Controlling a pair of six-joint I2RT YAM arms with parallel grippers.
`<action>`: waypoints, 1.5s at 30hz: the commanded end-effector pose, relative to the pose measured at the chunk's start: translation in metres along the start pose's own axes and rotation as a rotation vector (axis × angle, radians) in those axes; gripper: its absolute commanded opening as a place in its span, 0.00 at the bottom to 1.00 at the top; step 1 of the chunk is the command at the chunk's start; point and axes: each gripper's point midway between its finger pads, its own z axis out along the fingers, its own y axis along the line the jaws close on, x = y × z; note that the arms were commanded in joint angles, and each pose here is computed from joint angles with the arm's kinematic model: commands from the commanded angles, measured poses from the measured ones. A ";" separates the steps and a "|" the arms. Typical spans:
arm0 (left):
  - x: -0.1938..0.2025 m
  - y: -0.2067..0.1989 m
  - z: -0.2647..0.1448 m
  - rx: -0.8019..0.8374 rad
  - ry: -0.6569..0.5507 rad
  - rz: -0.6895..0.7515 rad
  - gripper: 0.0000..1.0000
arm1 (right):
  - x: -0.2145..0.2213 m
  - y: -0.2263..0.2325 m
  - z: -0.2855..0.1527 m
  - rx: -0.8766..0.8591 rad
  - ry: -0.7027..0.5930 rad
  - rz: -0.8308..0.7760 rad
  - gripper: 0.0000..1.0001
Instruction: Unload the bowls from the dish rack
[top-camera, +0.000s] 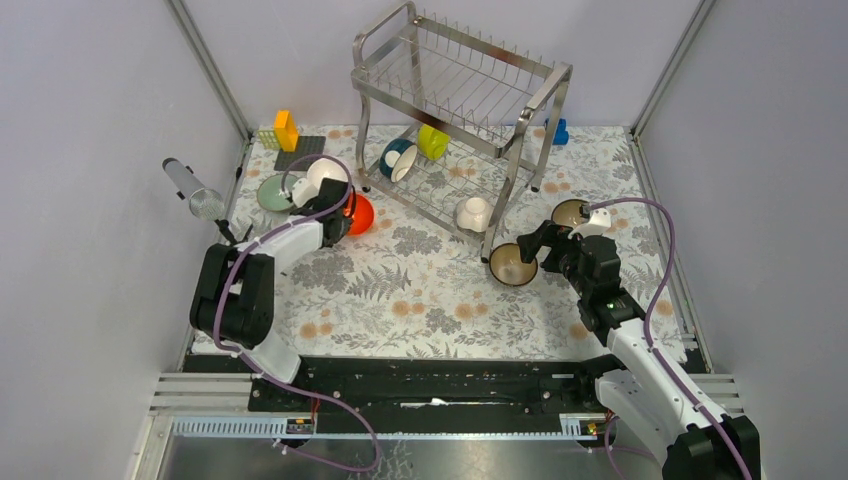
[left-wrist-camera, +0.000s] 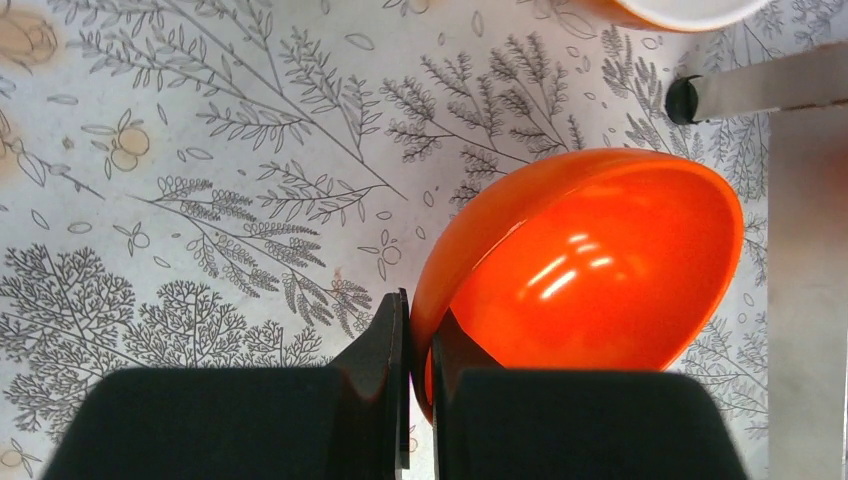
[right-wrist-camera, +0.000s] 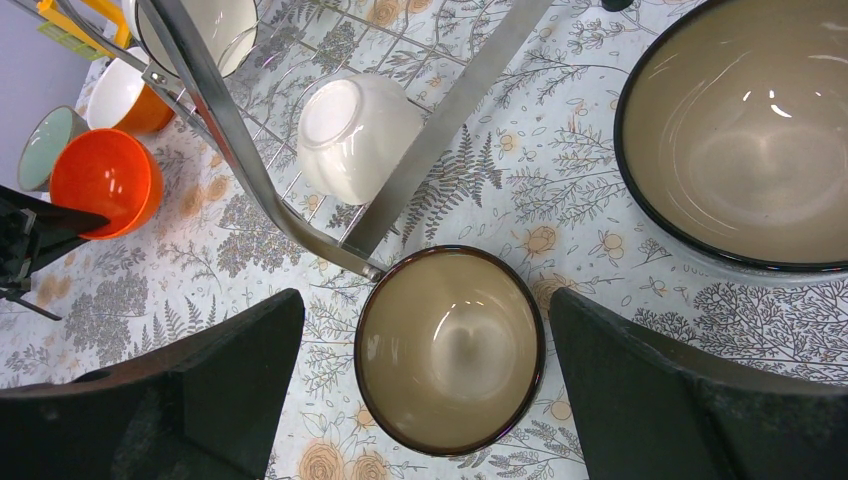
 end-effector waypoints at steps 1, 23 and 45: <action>-0.013 -0.008 -0.003 0.040 0.054 -0.183 0.00 | -0.007 0.006 0.001 -0.030 -0.027 -0.007 0.99; -0.066 0.028 0.035 -0.100 0.036 -0.507 0.06 | -0.006 0.005 0.003 -0.025 -0.023 -0.006 1.00; -0.030 -0.004 -0.020 0.068 0.055 -0.288 0.46 | -0.006 0.006 0.003 -0.028 -0.024 -0.008 1.00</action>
